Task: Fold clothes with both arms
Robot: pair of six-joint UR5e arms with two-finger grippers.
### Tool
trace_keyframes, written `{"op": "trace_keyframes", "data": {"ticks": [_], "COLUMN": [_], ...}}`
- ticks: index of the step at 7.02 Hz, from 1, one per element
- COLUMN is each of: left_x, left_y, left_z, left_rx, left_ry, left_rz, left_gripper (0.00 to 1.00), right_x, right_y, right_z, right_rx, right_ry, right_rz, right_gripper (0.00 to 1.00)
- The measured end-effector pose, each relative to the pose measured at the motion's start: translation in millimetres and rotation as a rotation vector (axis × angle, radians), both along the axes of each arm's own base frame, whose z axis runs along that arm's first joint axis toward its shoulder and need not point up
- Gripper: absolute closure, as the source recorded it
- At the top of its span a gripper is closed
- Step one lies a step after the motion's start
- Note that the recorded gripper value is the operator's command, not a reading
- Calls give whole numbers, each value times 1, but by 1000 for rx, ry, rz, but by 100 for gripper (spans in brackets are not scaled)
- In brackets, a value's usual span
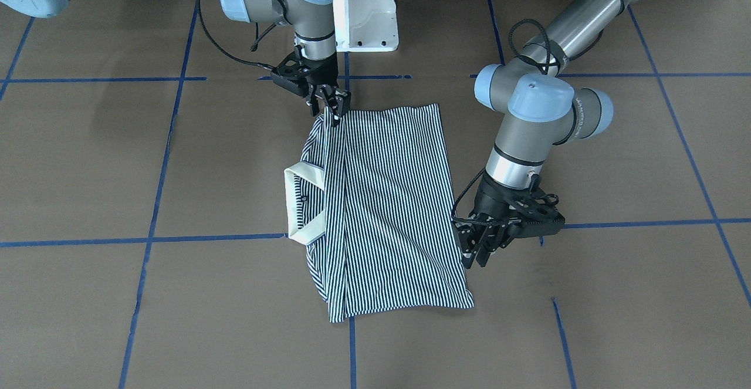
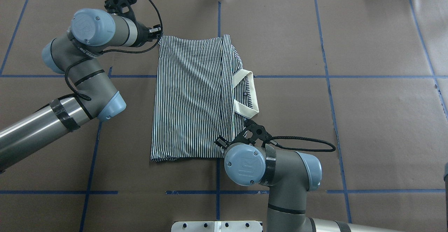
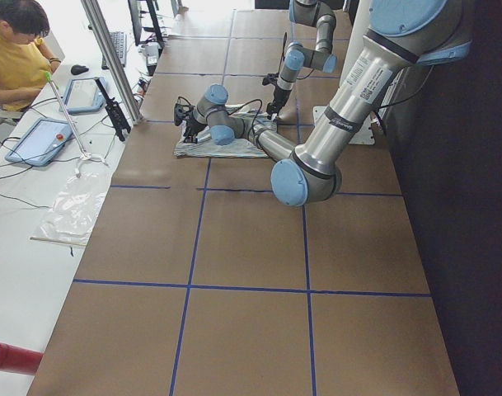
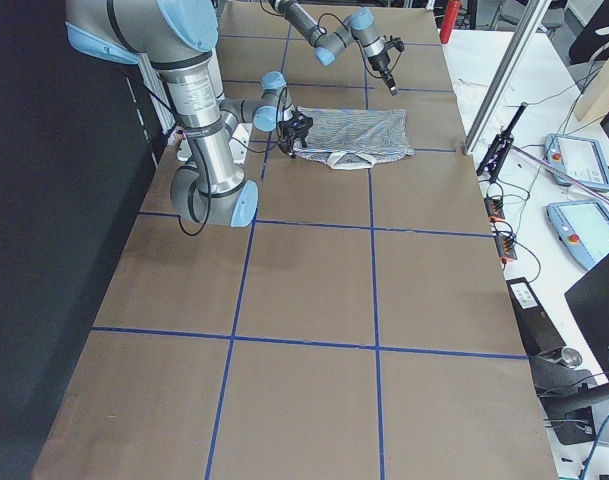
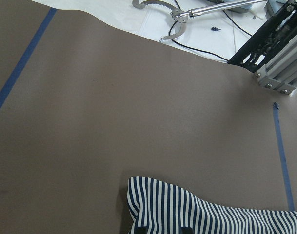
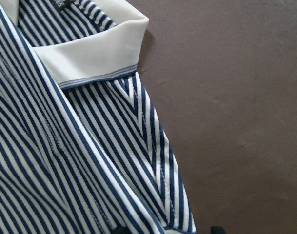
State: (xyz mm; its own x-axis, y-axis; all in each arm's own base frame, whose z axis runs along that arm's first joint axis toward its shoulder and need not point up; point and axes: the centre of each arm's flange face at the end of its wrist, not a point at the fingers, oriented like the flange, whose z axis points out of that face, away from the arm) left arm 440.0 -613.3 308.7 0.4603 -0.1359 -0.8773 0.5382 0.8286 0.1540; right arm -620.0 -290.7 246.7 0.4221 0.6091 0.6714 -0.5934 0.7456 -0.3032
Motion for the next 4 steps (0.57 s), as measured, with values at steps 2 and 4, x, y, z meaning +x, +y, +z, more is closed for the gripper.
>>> {"op": "trace_keyframes", "data": {"ticks": [2, 4], "left_x": [0, 1], "left_y": [0, 1], "left_z": [0, -1], "left_rx": [0, 0], "left_ry": [1, 2], "left_rz": [0, 2], "left_gripper": [62, 61], "right_x": [2, 5], "right_y": [-5, -12], "right_z": [-4, -7], "right_rx": [12, 22], "right_ry": [-2, -3], "right_rz": [-1, 2], "right_gripper": [100, 100]}}
